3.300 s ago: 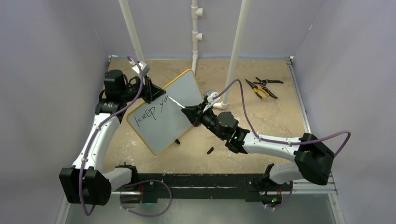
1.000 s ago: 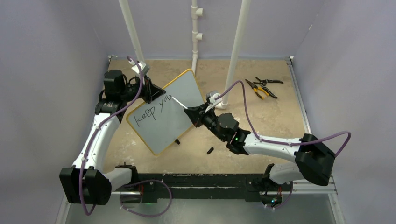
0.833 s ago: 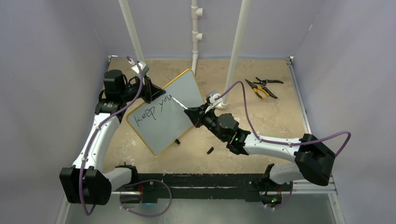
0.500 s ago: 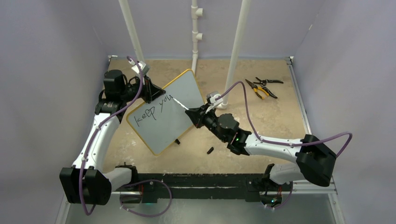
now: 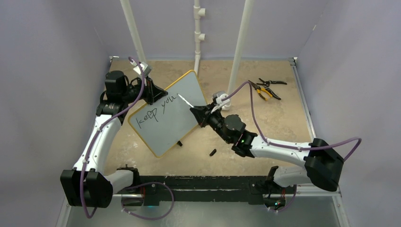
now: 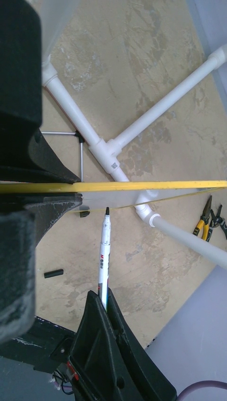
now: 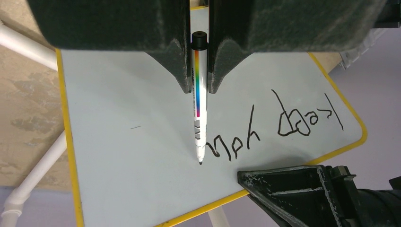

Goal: Write a sentence on the whiteboard

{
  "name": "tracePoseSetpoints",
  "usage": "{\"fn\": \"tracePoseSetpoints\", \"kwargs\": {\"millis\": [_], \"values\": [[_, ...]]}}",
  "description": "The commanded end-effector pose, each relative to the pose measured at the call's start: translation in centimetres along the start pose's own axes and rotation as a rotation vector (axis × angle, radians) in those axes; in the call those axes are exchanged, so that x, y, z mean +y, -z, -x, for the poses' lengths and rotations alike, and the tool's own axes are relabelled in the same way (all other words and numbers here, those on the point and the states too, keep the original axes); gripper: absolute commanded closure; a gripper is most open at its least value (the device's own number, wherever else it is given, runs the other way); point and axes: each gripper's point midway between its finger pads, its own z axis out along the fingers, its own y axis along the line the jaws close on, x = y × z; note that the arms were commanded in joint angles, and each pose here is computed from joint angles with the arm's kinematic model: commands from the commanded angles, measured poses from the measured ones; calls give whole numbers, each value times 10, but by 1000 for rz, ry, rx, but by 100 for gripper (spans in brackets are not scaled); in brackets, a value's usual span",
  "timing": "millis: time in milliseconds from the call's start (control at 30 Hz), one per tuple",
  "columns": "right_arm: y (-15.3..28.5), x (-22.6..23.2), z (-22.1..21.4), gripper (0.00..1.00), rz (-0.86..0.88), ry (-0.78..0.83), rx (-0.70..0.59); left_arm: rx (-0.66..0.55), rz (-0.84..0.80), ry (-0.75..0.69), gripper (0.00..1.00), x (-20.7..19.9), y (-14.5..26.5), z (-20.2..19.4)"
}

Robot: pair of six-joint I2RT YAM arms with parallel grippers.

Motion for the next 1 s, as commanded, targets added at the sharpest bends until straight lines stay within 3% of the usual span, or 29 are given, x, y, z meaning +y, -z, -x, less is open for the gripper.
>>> {"fn": "tracePoseSetpoints", "kwargs": {"millis": [0, 367, 967], "values": [[-8, 10, 30, 100, 24, 16, -81, -2, -47, -22, 100, -5, -1, -2], [-19, 22, 23, 100, 77, 35, -64, -1, -49, -19, 100, -5, -1, -3], [-11, -4, -7, 100, -18, -3, 23, -3, -50, -19, 100, -5, -1, -2]]}}
